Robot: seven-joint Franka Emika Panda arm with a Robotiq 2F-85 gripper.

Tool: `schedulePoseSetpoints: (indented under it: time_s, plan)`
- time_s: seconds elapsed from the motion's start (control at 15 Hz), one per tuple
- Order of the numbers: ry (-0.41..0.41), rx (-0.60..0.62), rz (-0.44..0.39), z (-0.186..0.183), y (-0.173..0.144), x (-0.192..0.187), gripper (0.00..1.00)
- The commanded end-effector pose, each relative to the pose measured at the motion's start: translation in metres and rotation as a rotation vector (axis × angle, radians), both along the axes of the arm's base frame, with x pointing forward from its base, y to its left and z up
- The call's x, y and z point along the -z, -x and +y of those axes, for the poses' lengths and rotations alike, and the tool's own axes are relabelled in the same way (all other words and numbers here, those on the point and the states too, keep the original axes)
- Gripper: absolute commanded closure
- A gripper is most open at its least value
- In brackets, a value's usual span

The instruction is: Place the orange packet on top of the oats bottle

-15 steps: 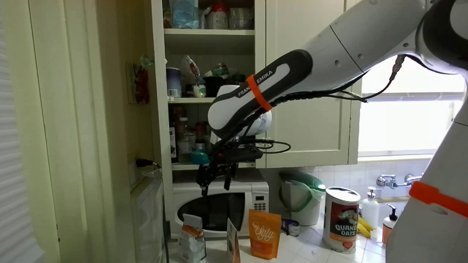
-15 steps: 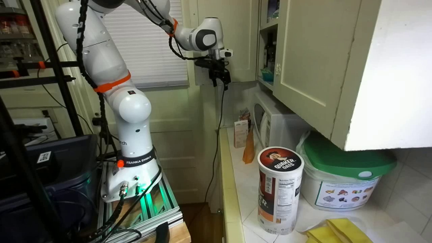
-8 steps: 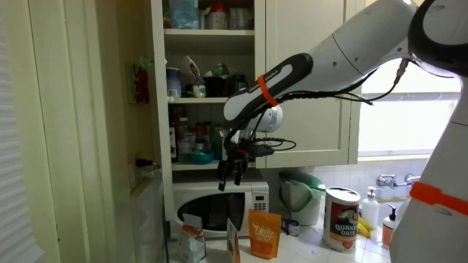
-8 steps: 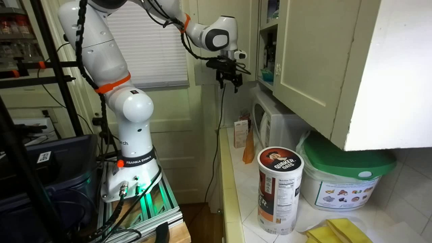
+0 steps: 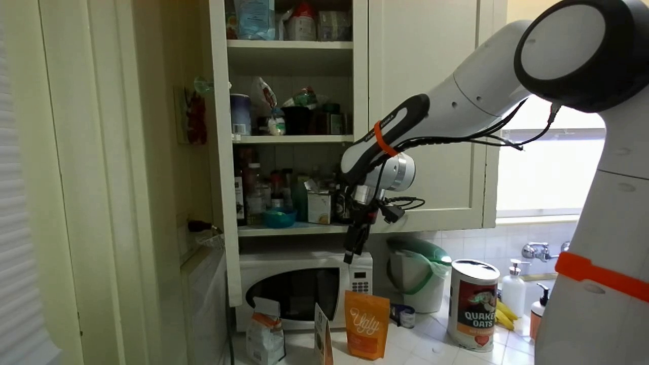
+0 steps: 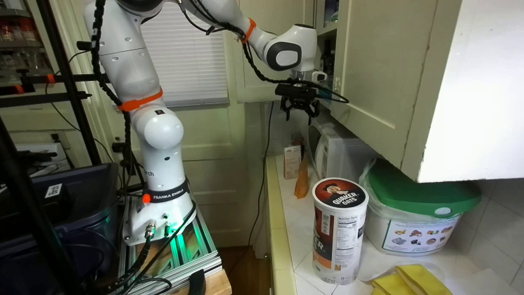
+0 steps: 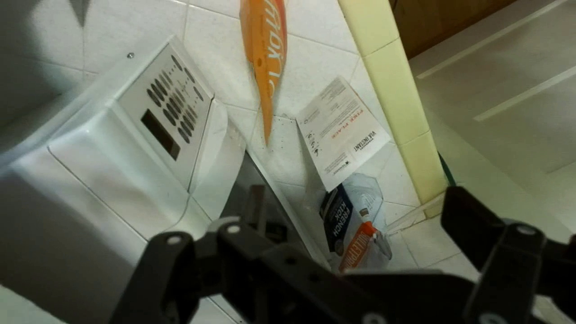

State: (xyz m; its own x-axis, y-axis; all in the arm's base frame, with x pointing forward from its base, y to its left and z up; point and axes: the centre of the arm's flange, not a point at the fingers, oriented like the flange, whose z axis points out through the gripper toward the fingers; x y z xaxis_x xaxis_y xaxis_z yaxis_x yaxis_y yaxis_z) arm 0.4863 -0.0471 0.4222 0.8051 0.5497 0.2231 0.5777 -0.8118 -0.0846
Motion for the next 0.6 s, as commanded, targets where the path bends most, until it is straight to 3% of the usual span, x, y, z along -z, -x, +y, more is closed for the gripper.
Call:
schedulePoseSetpoints:
  time_s: [0.0, 0.2, 0.27, 0.53]
  plan:
    - [-0.001, 0.000, 0.000, -0.002, 0.000, 0.001, 0.00]
    - [-0.001, -0.008, -0.001, 0.003, -0.001, 0.001, 0.00]
    - [0.001, 0.006, -0.037, 0.005, 0.001, 0.000, 0.00]
    - [0.001, 0.021, -0.081, -0.022, 0.020, 0.020, 0.00]
